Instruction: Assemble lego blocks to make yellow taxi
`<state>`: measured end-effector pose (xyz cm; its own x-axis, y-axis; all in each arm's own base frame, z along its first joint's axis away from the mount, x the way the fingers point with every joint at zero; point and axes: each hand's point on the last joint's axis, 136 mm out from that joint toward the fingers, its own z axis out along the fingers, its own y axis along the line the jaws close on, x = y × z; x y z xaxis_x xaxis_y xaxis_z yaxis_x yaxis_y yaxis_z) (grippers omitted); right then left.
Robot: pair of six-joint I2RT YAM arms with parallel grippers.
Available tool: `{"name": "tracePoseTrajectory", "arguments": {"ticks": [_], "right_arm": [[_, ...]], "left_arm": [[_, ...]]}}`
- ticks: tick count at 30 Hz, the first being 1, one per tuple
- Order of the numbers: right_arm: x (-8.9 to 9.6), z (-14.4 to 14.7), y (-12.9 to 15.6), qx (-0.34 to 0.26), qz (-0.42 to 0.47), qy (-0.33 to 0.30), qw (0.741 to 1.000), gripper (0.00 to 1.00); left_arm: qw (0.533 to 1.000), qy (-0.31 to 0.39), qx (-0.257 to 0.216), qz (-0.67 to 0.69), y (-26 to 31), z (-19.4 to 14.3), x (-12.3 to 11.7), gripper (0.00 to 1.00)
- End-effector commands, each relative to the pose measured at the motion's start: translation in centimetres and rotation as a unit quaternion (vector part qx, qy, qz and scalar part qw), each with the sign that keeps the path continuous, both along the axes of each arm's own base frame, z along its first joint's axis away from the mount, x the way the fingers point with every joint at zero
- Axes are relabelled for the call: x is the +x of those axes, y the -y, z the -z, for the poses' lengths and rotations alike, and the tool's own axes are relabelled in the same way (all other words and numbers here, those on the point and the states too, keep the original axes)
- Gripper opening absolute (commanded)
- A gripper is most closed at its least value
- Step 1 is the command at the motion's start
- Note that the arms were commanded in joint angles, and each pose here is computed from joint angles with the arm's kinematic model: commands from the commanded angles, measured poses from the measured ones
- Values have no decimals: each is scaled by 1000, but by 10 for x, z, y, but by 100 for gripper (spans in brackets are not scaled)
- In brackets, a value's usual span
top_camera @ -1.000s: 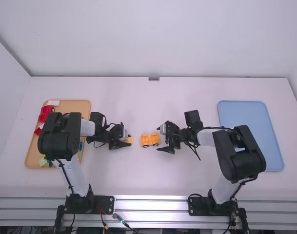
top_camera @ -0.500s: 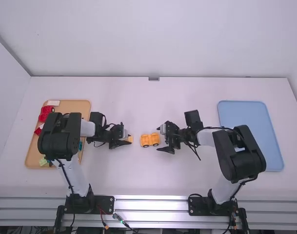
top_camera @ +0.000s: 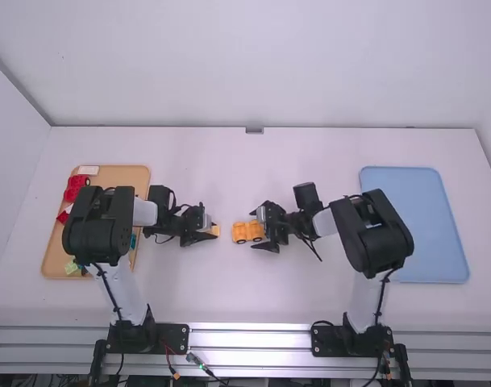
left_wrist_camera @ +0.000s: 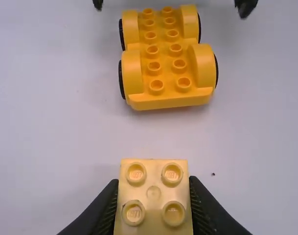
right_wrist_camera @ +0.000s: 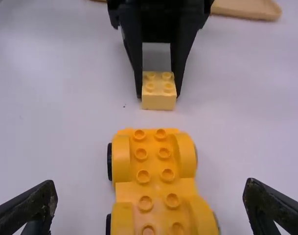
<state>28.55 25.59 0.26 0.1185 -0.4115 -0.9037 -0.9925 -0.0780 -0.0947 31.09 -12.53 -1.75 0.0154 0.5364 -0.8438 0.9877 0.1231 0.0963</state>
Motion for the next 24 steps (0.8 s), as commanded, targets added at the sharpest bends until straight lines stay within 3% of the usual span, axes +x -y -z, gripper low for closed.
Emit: {"name": "tracePoseTrajectory", "arguments": {"ticks": [1,9,13,16,20,24], "right_arm": [[8,2,-6,7,-1,-13,1000,99],[13,19,-9,11,-7,-28,1000,97],[11,27,-8,9,-7,-34,999,88],[8,29,-8,7,-7,-42,999,78],[8,28,-9,6,-8,-43,999,63],[8,29,-8,5,-7,-44,999,55]], "left_arm": [[999,-28,-21,-7,1,2,-9,15],[999,-38,-22,-14,1,3,-9,13],[997,-61,-27,-44,0,2,0,10],[995,-71,-33,-63,-1,0,7,2],[995,-68,-33,-63,-1,-1,9,2],[995,-74,-34,-63,0,-3,11,2]]}}
